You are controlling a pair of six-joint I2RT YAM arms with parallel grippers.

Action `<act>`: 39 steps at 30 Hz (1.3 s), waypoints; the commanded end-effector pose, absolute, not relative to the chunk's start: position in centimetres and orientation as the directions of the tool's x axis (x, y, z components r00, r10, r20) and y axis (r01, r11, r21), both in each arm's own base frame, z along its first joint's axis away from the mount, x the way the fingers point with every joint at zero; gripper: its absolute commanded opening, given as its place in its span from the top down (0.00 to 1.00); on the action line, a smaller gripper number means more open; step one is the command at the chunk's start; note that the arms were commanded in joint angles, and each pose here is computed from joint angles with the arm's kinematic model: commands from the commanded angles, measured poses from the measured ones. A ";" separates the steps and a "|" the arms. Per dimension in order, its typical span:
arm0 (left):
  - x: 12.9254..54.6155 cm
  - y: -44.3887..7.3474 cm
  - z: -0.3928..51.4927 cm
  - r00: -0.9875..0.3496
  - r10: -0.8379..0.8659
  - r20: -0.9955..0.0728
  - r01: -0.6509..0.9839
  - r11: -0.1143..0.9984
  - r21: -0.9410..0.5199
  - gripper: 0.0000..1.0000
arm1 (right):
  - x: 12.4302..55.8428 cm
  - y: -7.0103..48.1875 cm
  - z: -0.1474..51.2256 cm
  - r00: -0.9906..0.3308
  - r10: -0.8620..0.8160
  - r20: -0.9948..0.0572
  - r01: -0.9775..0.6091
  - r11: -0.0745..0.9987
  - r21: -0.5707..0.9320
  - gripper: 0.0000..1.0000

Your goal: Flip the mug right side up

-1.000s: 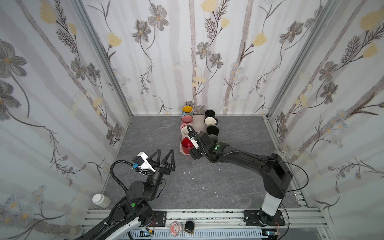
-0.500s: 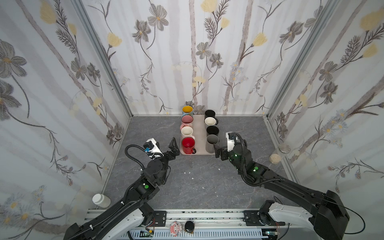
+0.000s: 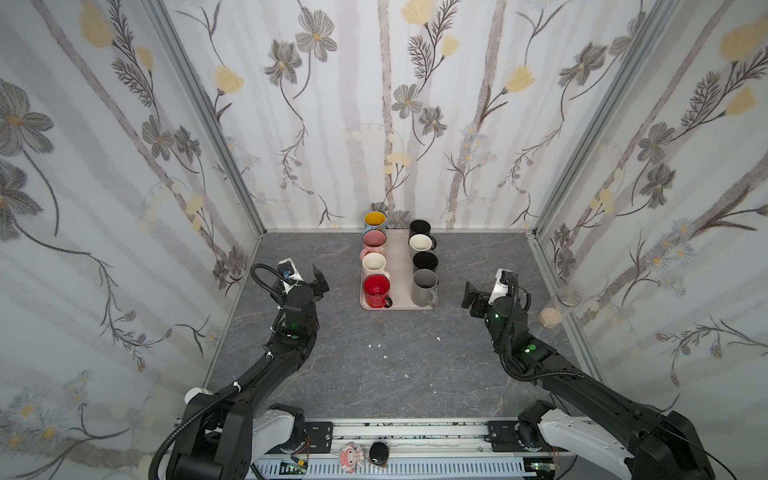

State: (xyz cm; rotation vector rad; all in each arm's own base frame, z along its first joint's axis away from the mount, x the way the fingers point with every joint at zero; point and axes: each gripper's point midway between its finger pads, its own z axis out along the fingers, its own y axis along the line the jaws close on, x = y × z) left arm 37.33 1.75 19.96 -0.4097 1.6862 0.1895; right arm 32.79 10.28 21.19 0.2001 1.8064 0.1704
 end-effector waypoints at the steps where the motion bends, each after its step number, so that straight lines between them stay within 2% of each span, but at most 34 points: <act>1: 37.8 3.1 16.8 -0.182 -0.111 -0.977 -0.409 0.912 -0.028 0.00 | 32.9 9.4 21.7 -0.197 0.271 -0.942 0.077 0.962 0.261 0.00; 5: 38.0 3.3 14.4 -0.187 -0.075 -0.980 -0.411 0.912 0.009 0.00 | 32.8 8.7 21.8 -0.185 0.285 -0.940 0.090 0.958 0.273 0.00; 10: 38.5 2.0 14.2 -0.091 -0.052 -0.994 -0.323 0.946 -0.020 0.00 | 32.6 7.8 21.6 -0.162 0.262 -0.951 0.088 0.964 0.250 0.00; 13: 39.5 2.1 13.2 -0.138 -0.070 -0.988 -0.295 0.955 -0.027 0.00 | 32.6 7.2 21.4 -0.132 0.258 -0.957 0.081 0.965 0.249 0.00; 17: 38.1 2.2 13.2 -0.085 -0.120 -0.989 -0.224 0.970 -0.098 0.00 | 32.9 5.1 21.0 -0.101 0.247 -0.964 0.124 0.964 0.234 0.00; 19: 37.0 1.7 13.7 -0.015 -0.103 -0.995 -0.175 0.980 -0.099 0.00 | 32.9 3.9 21.0 -0.080 0.232 -0.969 0.151 0.964 0.218 0.00; 20: 37.1 1.9 13.0 -0.057 -0.121 -0.991 -0.199 0.974 -0.107 0.00 | 33.0 3.4 21.0 -0.073 0.222 -0.972 0.164 0.964 0.207 0.01; 23: 37.1 3.7 13.1 -0.038 -0.152 -0.988 -0.301 0.944 -0.134 0.00 | 33.1 1.2 20.7 -0.056 0.168 -0.984 0.219 0.964 0.152 0.00; 27: 37.0 3.8 13.3 -0.022 -0.145 -0.989 -0.304 0.944 -0.131 0.00 | 33.2 -3.0 19.3 -0.061 0.123 -0.991 0.335 0.937 0.096 0.00; 30: 37.1 3.7 13.3 -0.023 -0.145 -0.989 -0.300 0.945 -0.132 0.00 | 33.7 -4.1 17.4 -0.093 0.138 -0.986 0.329 0.939 0.100 0.00; 39: 37.1 3.7 13.3 -0.028 -0.144 -0.989 -0.301 0.945 -0.129 0.00 | 35.1 -3.5 15.5 -0.031 0.073 -0.997 0.270 0.961 0.062 0.00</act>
